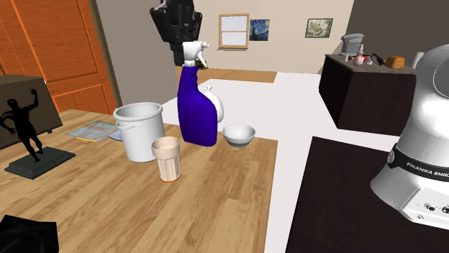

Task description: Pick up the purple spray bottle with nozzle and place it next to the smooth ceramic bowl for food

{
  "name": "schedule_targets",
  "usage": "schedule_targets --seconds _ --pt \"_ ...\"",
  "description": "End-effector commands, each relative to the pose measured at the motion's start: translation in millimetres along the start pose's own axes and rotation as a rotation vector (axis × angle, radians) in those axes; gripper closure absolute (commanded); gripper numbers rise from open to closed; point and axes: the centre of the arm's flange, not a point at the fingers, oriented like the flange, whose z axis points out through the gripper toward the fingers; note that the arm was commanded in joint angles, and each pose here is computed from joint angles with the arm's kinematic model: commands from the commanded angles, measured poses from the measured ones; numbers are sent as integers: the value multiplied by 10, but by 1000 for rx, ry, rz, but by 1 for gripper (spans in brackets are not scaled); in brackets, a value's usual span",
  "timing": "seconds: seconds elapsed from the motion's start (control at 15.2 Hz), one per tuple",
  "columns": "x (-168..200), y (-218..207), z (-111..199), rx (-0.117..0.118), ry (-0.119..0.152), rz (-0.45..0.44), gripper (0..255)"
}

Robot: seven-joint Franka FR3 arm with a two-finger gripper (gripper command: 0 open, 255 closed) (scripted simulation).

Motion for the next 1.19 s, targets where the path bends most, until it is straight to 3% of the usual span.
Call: schedule_targets --seconds 0.0,1.12 --pt "53 260 0 0 0 -1 255" --pt "235 2496 44 0 0 -1 255"
